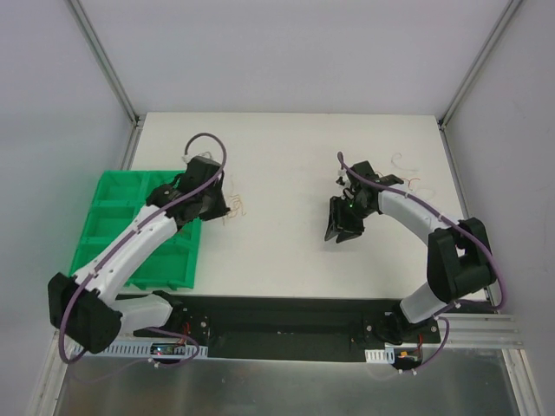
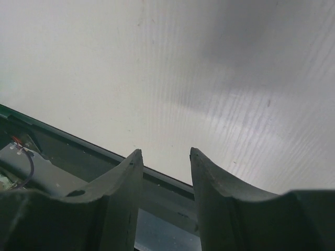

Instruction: Untangle the cables

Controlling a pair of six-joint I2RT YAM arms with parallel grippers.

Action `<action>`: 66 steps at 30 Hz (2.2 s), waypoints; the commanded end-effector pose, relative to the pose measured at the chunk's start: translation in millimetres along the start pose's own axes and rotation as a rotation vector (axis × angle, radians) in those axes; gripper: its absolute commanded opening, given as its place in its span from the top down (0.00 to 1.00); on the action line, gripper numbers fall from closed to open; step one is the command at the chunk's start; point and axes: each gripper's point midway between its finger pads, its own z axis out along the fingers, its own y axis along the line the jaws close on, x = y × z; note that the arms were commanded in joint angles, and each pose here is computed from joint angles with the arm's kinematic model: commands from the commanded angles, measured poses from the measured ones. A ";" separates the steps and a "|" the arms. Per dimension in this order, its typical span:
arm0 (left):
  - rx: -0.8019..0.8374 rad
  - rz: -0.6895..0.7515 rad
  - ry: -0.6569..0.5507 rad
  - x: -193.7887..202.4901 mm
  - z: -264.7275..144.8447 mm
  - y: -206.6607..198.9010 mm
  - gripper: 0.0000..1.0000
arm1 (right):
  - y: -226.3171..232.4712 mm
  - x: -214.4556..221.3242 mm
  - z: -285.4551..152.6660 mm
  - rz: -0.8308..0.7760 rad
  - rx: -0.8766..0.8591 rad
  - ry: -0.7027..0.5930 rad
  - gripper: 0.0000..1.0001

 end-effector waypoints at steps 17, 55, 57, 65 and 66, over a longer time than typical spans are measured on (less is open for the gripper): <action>-0.828 -0.962 0.076 125.1 -68.9 202.8 1.00 | -12.0 3.9 -5.3 -0.006 0.053 0.030 0.56; 0.333 0.141 0.166 37.8 -54.6 -15.6 0.11 | -168.6 -222.7 -43.6 0.484 0.302 -0.192 0.37; 0.341 0.139 0.180 40.1 -53.5 -17.7 0.11 | -159.2 -203.6 -30.6 0.456 0.310 -0.145 0.49; 0.366 0.155 0.186 36.1 -47.7 -37.9 0.12 | -54.2 -89.3 -3.5 0.207 0.270 -0.070 0.76; 0.365 0.152 0.186 35.4 -46.1 -40.1 0.12 | -44.5 -69.5 2.0 0.183 0.259 -0.055 0.76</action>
